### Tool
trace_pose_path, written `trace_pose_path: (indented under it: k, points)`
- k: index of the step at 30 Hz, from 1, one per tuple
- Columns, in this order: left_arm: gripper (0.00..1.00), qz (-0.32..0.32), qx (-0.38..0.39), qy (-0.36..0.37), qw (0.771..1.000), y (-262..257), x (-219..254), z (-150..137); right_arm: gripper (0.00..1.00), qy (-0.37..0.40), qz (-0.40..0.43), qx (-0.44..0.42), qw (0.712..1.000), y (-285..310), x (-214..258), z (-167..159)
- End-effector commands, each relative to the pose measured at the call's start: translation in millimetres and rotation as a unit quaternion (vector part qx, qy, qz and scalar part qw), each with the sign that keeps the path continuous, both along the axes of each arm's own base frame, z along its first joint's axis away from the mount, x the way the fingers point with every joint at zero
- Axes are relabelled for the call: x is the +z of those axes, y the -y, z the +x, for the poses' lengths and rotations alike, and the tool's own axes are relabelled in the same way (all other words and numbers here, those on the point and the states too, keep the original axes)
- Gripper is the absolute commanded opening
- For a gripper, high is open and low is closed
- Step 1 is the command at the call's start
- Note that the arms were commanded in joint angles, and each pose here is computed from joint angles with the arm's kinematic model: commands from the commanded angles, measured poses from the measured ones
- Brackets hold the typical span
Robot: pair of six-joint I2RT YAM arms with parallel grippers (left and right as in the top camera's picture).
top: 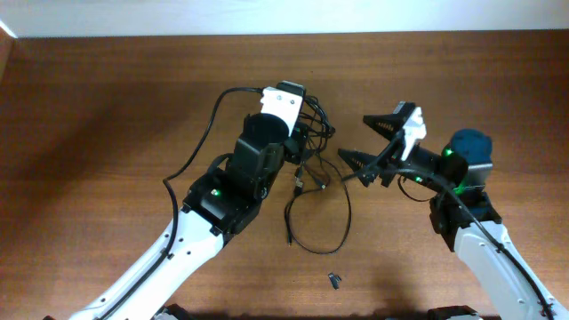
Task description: Untangle cables
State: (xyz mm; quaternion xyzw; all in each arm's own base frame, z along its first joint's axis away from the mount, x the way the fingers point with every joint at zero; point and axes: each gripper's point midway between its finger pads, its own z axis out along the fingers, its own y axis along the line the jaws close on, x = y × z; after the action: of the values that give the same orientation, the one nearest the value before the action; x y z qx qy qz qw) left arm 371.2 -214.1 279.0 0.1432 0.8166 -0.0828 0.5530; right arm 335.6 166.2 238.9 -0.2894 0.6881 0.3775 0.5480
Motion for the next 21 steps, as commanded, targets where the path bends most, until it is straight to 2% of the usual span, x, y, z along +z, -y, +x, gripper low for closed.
trace_pose_path:
  k: [1,3,6,11,12,14,15,16,17,21]
  points:
    - [0.0,-0.006,-0.036,-0.007,0.999,13.4,-1.6,-2.6,0.9,0.035,-0.027,-0.015,0.999,-4.9,1.9,2.7]
    - [0.0,-0.015,-0.064,-0.014,0.998,23.3,-2.8,-7.8,0.86,0.034,-0.029,-0.018,0.999,-6.6,1.3,3.3]
    - [0.0,-0.009,-0.065,-0.023,0.998,26.7,-11.9,-5.8,0.71,0.039,-0.029,-0.022,0.999,-5.8,3.1,4.6]
    - [0.0,-0.003,-0.077,-0.032,0.997,38.9,-23.4,-5.8,0.62,0.039,-0.029,-0.022,0.999,-5.7,3.0,4.7]
    - [0.0,-0.006,-0.077,-0.029,0.997,39.5,-21.7,-5.2,0.52,0.039,-0.029,-0.022,0.999,-5.8,3.0,4.7]
    - [0.0,-0.007,-0.077,-0.027,0.997,39.7,-21.0,-4.9,0.4,0.038,-0.029,-0.022,0.999,-5.8,2.8,4.6]
    - [0.0,-0.007,-0.077,-0.026,0.997,39.9,-20.4,-4.7,0.22,0.038,-0.029,-0.022,0.999,-5.8,2.8,4.6]
    - [0.0,-0.008,-0.077,-0.025,0.997,40.0,-19.6,-4.4,0.11,0.038,-0.029,-0.022,0.999,-5.8,2.7,4.6]
    - [0.0,-0.01,-0.077,-0.021,0.997,40.5,-17.6,-3.6,0.05,0.038,-0.029,-0.022,0.999,-5.8,2.7,4.6]
    - [0.0,0.007,-0.021,-0.004,1.0,22.0,-14.2,6.5,0.04,0.037,-0.029,-0.022,0.999,-5.9,2.2,4.4]
